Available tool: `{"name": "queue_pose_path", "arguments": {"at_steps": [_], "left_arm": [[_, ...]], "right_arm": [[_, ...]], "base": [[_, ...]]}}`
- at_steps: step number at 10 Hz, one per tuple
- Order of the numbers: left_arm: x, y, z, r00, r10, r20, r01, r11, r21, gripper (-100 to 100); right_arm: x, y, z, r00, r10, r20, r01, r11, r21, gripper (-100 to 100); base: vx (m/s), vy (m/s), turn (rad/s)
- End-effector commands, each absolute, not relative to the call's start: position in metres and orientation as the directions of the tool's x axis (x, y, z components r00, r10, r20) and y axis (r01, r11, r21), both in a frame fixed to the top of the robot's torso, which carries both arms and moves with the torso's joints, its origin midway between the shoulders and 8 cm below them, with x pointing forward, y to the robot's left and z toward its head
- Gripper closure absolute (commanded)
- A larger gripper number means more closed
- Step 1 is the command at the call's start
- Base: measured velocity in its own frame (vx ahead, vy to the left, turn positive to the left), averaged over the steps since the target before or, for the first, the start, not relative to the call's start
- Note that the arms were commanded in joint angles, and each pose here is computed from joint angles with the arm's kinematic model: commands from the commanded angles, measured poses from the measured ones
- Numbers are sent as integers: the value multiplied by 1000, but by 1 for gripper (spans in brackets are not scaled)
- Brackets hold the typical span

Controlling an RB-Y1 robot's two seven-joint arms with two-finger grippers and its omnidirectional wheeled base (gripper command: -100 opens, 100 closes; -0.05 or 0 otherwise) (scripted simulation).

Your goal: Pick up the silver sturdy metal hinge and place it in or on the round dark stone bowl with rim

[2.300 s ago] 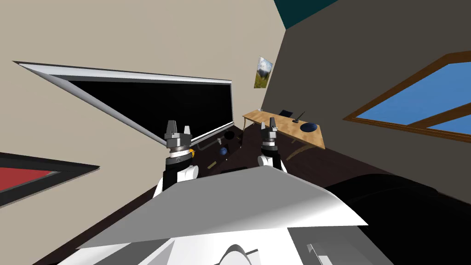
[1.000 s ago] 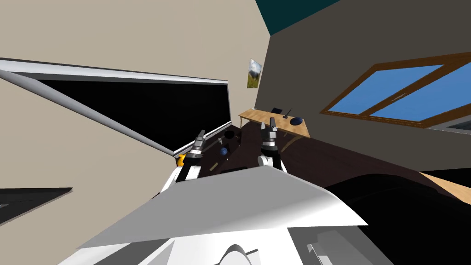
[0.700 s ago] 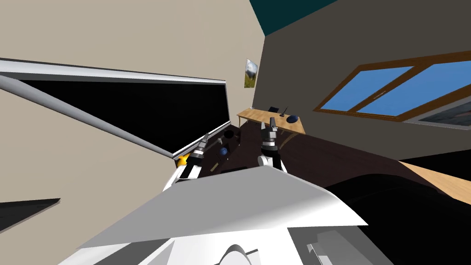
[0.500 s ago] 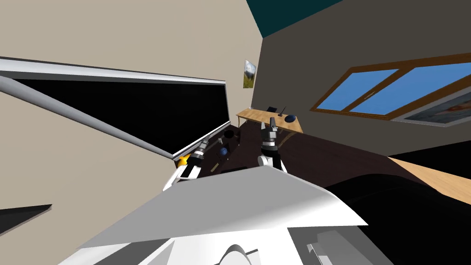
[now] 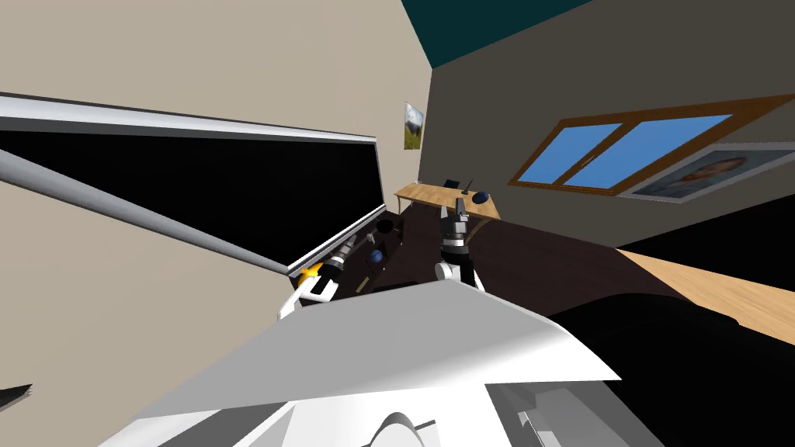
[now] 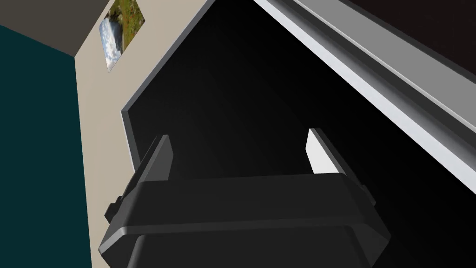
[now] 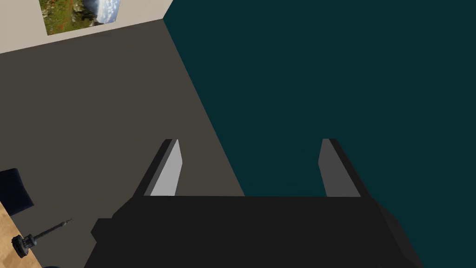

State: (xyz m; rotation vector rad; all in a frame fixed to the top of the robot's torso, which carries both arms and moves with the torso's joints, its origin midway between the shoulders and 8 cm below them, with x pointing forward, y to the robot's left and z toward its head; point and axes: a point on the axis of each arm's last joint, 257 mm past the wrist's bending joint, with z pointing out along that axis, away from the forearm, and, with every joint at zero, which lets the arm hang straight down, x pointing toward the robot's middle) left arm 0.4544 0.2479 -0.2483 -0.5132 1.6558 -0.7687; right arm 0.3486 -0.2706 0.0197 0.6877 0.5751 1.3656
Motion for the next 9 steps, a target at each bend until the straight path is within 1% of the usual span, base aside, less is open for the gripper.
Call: {"name": "queue_pose_path", "arguments": {"at_steps": [1,2,3,6,9], "left_arm": [[455,259,-271,-249,-663,-706,32,723,-690,-100],[458,264,-280,-262,-638,-724,19,747,-665,-100],[456,268,-287,-268,-637,-723,4,750,-662,-100],[460,297,-325,-316,-569,-760,-61,811,-582,-100],[460,319,-349,-345,-533,-772,-105,840,-533,-100]], "right_arm": [[349,-271,20,126,992,23,-677,69,733,0],[349,-271,20,126,992,23,-677,69,733,0],[349,-271,20,126,992,23,-677,69,733,0],[349,-271,20,126,992,23,-677,69,733,0],[349,-271,20,126,992,23,-677,69,733,0]], "base": [[4,29,-112],[13,31,-171],[11,24,-71],[24,17,-145],[32,-1,-105]]}}
